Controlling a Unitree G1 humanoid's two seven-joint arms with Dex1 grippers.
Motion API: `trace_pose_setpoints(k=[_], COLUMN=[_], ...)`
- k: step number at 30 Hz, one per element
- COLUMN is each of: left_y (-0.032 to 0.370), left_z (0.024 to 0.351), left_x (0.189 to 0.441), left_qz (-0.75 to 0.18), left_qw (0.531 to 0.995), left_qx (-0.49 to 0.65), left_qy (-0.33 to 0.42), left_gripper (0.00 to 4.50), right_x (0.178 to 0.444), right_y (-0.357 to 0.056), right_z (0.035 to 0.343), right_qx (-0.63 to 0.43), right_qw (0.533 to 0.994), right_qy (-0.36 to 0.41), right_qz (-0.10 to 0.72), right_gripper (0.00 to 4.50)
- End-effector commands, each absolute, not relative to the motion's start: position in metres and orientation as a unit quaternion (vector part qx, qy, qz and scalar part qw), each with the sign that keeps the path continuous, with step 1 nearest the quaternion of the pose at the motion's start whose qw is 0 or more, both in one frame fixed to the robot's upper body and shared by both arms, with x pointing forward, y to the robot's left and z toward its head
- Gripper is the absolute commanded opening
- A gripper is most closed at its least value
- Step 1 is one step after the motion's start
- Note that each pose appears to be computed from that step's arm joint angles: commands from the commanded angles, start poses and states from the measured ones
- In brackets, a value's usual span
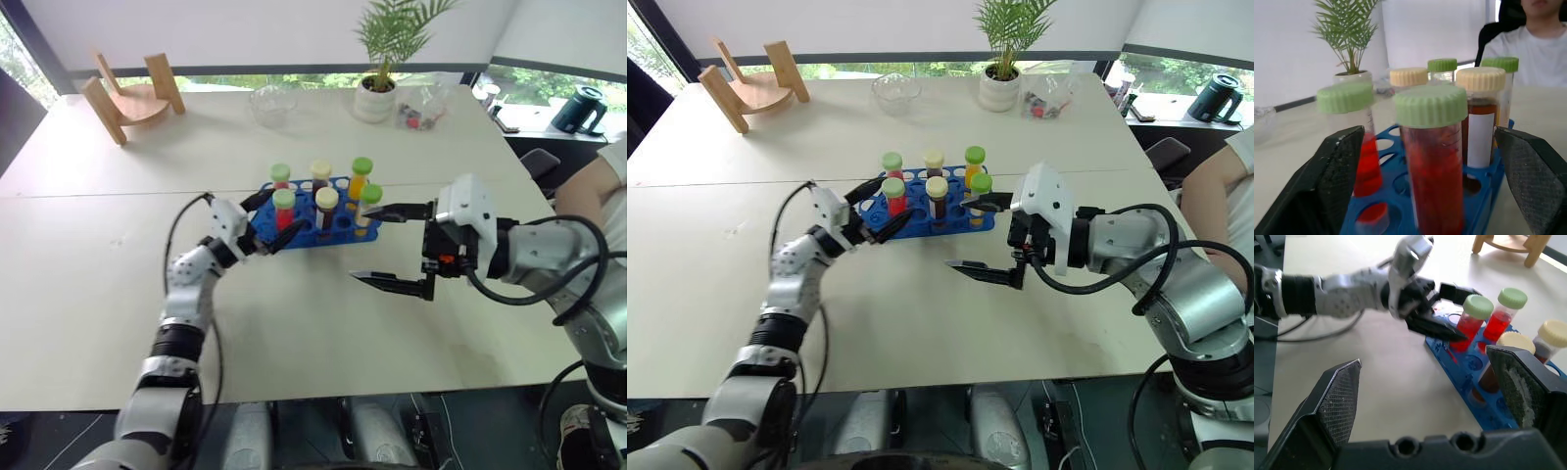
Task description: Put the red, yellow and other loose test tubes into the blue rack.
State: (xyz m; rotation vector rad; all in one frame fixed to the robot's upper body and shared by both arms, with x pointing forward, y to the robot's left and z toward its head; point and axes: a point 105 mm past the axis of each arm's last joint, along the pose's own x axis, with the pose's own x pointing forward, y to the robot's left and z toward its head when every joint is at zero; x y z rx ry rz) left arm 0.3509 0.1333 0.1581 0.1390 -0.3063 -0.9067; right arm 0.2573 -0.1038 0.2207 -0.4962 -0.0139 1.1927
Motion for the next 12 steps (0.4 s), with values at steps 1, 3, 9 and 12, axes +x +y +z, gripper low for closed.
trace_pose_setpoints(k=[1, 3, 9, 12], left_y=[0.152, 0.165, 0.187, 0.193], left_z=[0.194, 0.198, 0.190, 0.187], left_x=[0.320, 0.298, 0.255, 0.243], left_qz=[-0.482, -0.499, -0.490, -0.479], left_qw=[0.868, 0.862, 0.866, 0.870], left_qx=[0.060, 0.063, 0.084, 0.086], left_qy=[-0.104, -0.060, 0.052, 0.081], left_gripper=[4.40, 4.40, 4.40, 4.40], right_x=[0.262, 0.266, 0.277, 0.280], right_y=[-0.118, -0.126, -0.146, -0.153], right_z=[0.227, 0.225, 0.218, 0.214], right_qx=[-0.238, -0.230, -0.215, -0.210], right_qw=[0.812, 0.821, 0.842, 0.847], right_qy=[-0.009, 0.001, 0.028, 0.039], right_qz=[0.532, 0.523, 0.495, 0.487], right_gripper=[4.50, 4.50, 4.50, 4.50])
